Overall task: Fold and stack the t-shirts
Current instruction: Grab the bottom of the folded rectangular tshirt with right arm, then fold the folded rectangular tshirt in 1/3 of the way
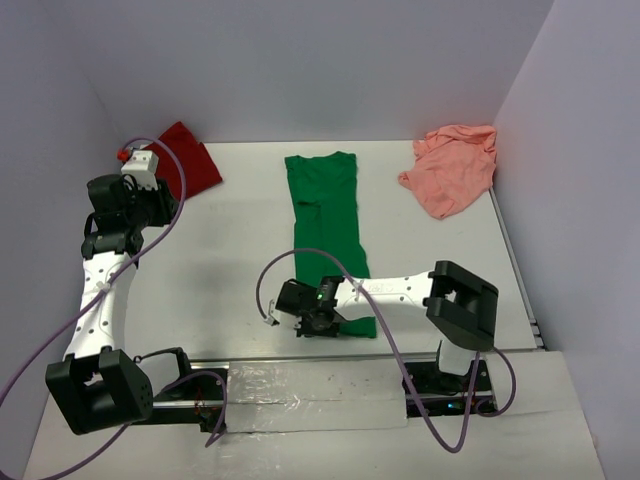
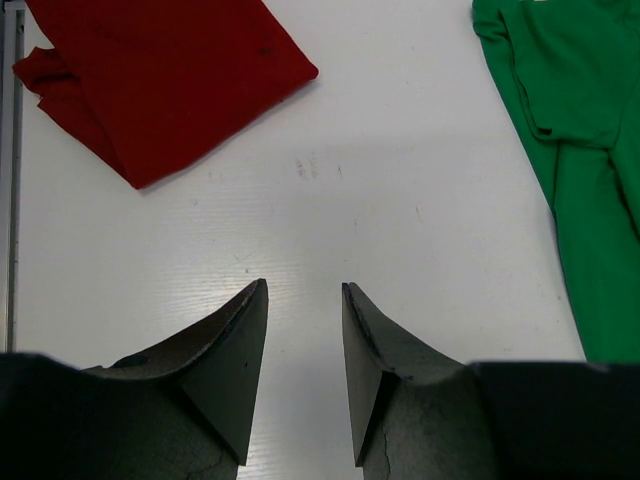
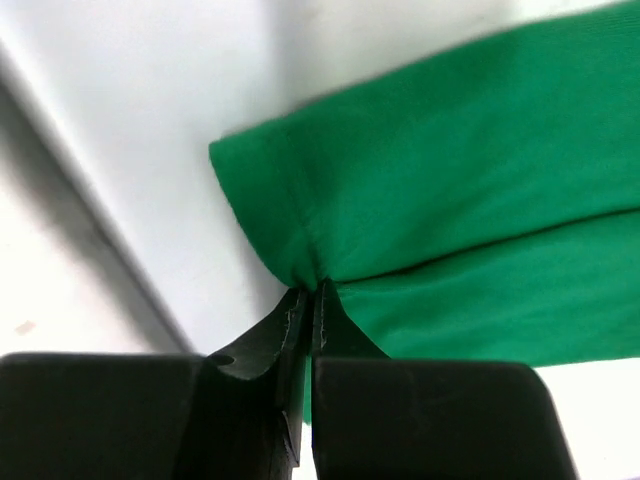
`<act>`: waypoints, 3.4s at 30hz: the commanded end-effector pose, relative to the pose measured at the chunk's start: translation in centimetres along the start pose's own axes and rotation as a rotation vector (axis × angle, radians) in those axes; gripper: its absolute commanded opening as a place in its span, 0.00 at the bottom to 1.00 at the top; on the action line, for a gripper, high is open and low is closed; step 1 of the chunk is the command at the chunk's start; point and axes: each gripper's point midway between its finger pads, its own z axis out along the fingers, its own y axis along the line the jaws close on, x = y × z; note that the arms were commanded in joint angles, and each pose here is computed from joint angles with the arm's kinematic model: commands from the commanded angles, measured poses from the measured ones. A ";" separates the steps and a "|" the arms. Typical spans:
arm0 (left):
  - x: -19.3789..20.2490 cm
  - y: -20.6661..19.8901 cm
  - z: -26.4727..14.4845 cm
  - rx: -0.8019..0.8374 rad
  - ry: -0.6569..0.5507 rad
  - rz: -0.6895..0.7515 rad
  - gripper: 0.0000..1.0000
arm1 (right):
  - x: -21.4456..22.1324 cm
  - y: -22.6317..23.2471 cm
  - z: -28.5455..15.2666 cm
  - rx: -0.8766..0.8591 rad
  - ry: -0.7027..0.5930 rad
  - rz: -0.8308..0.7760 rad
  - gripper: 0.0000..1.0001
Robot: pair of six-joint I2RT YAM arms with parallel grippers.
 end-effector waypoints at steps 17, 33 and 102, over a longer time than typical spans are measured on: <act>-1.5 -0.5 -1.0 0.021 -0.038 0.025 0.45 | -3.8 -11.1 -5.0 0.229 -0.113 0.077 0.00; -1.1 -0.4 -0.4 0.028 -0.024 0.017 0.45 | -6.0 -20.6 -4.1 0.401 -0.128 0.079 0.00; -0.1 -1.2 -0.5 0.072 -0.006 0.016 0.44 | -3.4 -23.6 -9.6 0.337 -0.251 0.561 0.00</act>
